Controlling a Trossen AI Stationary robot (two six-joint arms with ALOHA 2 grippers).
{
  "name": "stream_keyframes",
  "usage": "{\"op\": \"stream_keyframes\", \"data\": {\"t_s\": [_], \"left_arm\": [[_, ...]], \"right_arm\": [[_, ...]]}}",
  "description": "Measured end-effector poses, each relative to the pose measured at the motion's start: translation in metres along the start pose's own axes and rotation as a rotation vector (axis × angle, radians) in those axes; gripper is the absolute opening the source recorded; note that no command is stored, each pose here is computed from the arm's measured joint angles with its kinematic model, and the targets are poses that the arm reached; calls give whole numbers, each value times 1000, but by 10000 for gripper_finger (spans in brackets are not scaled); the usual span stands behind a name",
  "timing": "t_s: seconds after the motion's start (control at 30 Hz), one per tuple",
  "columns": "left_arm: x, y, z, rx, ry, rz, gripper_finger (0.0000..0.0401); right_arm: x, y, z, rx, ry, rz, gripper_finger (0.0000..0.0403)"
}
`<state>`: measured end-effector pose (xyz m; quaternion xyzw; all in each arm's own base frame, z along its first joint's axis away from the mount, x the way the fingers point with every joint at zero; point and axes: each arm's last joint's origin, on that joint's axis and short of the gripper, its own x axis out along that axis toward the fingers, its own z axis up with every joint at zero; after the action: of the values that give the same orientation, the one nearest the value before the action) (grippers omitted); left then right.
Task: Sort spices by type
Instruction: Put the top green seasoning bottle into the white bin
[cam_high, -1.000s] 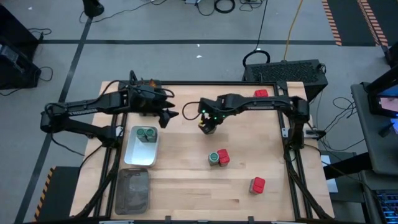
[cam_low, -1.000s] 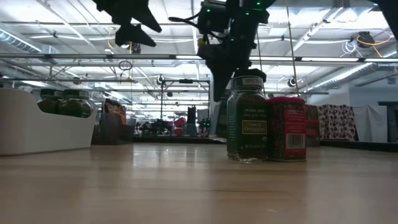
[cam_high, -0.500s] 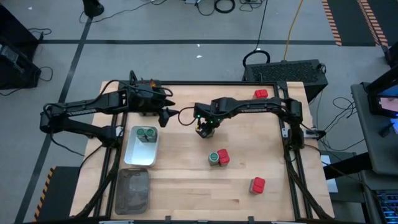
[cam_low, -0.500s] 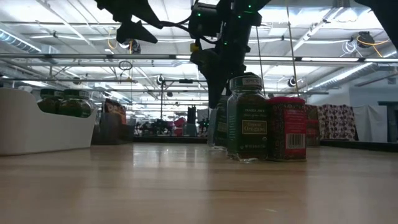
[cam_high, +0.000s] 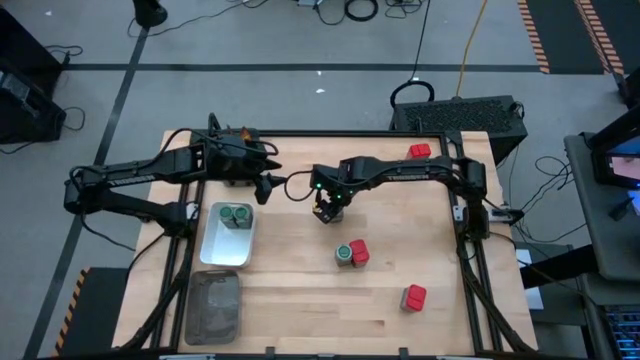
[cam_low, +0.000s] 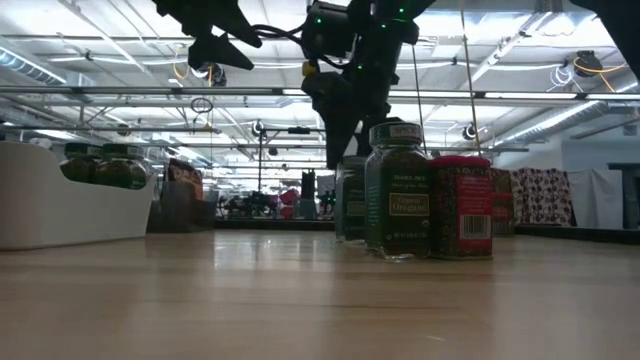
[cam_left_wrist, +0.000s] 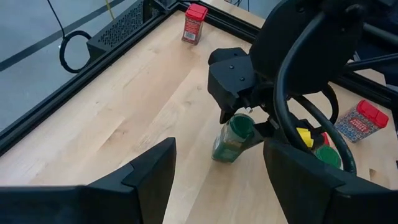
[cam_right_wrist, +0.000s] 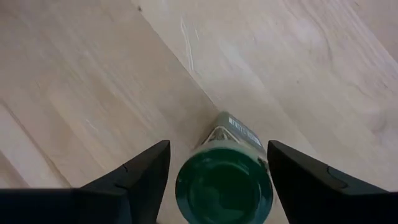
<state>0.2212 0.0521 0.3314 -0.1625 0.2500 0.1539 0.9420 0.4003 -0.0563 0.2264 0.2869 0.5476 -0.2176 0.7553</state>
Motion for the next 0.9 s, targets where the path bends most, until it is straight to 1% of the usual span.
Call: {"op": "stream_keyframes", "data": {"t_s": [0.13, 0.23, 0.33, 0.47, 0.6, 0.77, 0.9], "left_arm": [[0, 0, 0, 1, 0, 1, 247], [0, 0, 0, 8, 0, 1, 247], [0, 0, 0, 10, 0, 1, 247], [0, 0, 0, 26, -2, 7, 247], [0, 0, 0, 30, -4, 12, 247], [0, 0, 1, 52, -11, 1, 247], [14, -3, 0, 67, 19, -16, 247]], "right_arm": [[0, -1, 1, 2, -6, 2, 253], [-6, -2, 3, -5, -31, 13, 253], [-17, -5, 8, 0, -79, 26, 253], [-36, -14, 12, -3, -145, 8, 253], [-53, -25, 14, -2, -170, 3, 254], [-76, -40, 9, 9, -189, -77, 254], [-102, -49, -3, 13, -210, -170, 254]]}}
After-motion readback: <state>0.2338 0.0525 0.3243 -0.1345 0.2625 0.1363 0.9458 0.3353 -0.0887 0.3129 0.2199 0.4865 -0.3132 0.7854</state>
